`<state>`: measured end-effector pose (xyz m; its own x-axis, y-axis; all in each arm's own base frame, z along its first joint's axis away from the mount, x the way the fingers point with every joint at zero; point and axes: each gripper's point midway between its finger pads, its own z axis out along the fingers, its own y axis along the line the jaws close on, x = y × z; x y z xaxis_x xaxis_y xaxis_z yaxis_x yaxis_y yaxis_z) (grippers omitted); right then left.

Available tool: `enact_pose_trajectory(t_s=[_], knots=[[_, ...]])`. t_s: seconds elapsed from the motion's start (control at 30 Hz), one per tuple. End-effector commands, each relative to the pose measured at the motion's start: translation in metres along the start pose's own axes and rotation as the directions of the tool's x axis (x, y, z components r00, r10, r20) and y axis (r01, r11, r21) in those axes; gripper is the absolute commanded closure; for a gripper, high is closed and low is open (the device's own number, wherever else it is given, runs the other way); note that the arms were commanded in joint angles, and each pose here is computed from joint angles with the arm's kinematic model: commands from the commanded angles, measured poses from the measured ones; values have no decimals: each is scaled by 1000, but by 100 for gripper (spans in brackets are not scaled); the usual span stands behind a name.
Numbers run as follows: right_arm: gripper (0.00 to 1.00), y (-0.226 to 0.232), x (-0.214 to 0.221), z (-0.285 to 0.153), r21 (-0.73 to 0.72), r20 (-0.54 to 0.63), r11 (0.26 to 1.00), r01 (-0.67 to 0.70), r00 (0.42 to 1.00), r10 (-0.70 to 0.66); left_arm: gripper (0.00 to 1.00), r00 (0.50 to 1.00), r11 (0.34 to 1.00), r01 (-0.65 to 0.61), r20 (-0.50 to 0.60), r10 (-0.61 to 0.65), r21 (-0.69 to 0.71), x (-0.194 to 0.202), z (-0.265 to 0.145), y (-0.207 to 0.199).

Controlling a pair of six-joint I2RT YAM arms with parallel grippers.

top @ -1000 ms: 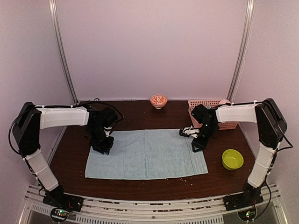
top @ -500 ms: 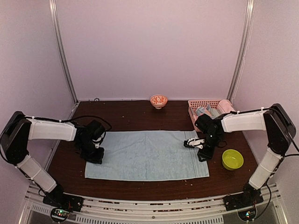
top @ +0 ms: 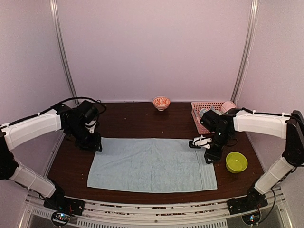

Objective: Roll the towels
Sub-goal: Move the towel to the center of the board.

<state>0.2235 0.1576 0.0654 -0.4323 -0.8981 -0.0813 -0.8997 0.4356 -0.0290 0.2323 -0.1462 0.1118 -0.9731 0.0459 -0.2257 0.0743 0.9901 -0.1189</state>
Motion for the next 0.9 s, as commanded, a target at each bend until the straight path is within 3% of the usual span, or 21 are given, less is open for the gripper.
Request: enact_pose_trajectory(t_s=[0.0, 0.23, 0.33, 0.4, 0.43, 0.47, 0.5, 0.6, 0.73, 0.87], knots=[[55, -36, -35, -42, 49, 129, 996, -81, 989, 74, 54, 990, 999, -44, 136, 48, -29, -63, -18, 8], [54, -105, -60, -36, 123, 249, 944, -306, 931, 269, 54, 954, 991, -125, 269, 131, -40, -134, 11, 7], [53, -131, -57, -38, 138, 284, 908, -394, 895, 345, 41, 907, 990, -142, 402, 125, 13, -150, 9, 1], [39, -150, -52, -48, 162, 334, 872, -462, 857, 392, 32, 884, 993, -118, 457, 96, 20, -155, 10, 8], [8, -158, -48, -54, 164, 365, 853, -496, 834, 415, 31, 883, 993, -112, 461, 87, 27, -156, 12, 11], [1, -165, -44, -60, 153, 398, 834, -530, 805, 439, 31, 886, 993, -112, 455, 87, 29, -155, 16, 14], [0, -169, -41, -63, 123, 431, 825, -552, 778, 457, 31, 890, 993, -114, 446, 95, 14, -153, 20, 18], [0, -155, -34, -48, 33, 401, 871, -491, 804, 438, 34, 913, 996, -76, 398, 92, -54, -146, 40, 41], [33, -139, -34, -23, -34, 348, 901, -432, 840, 416, 40, 928, 1000, -2, 373, -3, 14, -147, 57, 58], [50, -132, -36, -11, -75, 353, 906, -417, 838, 416, 43, 928, 998, 6, 371, -30, 65, -151, 66, 59]])
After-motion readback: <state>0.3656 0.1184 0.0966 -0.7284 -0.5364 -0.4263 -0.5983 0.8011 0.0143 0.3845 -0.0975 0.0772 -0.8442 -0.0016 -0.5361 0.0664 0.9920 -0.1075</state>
